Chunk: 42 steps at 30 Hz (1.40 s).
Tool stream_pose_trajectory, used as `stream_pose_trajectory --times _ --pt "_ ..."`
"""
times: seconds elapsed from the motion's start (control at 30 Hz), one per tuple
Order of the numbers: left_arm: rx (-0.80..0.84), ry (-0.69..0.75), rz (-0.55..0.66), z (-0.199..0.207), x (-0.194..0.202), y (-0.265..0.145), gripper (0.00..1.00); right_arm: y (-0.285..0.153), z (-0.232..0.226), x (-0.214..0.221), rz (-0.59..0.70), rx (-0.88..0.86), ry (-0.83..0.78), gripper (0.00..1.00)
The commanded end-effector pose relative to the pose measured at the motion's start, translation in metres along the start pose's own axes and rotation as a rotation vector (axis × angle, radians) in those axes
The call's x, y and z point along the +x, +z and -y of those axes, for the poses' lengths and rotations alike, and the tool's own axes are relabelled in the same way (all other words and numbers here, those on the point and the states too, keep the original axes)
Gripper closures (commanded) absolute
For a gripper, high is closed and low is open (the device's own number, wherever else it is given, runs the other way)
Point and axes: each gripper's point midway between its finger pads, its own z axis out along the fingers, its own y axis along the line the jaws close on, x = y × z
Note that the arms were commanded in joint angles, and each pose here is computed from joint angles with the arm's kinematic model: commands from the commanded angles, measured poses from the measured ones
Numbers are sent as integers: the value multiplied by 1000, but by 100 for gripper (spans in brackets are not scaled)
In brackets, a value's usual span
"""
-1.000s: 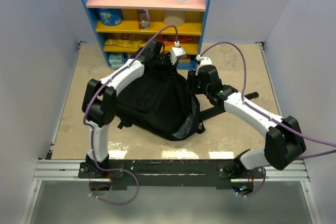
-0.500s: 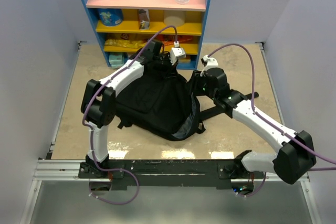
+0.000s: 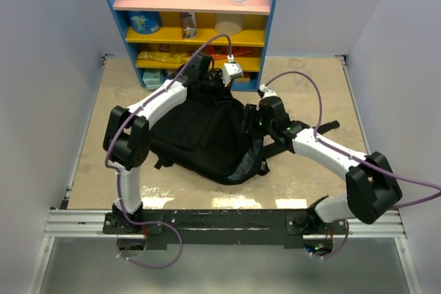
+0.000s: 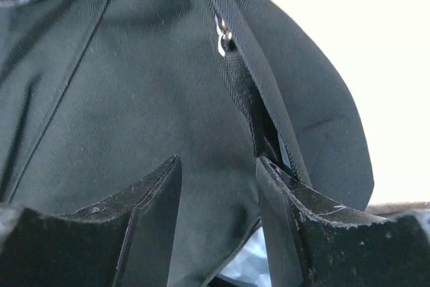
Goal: Pack the student bag
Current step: Zip the student bag at the center of the board.
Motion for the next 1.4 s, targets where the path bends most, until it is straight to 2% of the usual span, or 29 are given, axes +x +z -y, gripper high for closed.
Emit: stream_pose_trajectory --times 0.0,0.33,0.53,0.67,0.77,0.9,0.93,1.1,1.37 --pt "34 97 122 19 -47 -17 96 -4 -5 -36 109 14 14 48" --pt "46 110 119 22 -46 -19 96 -12 18 -47 146 140 10 47" --pt "57 110 126 25 -48 -21 96 3 11 -49 162 98 34 47" --pt "59 112 125 27 -49 -23 95 14 -1 -66 219 54 38 49" --pt "61 113 124 28 -49 -24 96 14 -5 -72 229 43 28 55" --pt "62 117 123 28 -49 -25 96 8 -10 -79 252 30 16 74" --pt "63 116 121 28 -48 -24 96 6 -10 -80 257 27 16 75" --pt "68 110 115 30 -44 -24 95 -3 -12 -83 264 22 4 79" --pt "78 106 116 32 -43 -24 95 -14 -13 -85 252 35 -20 78"
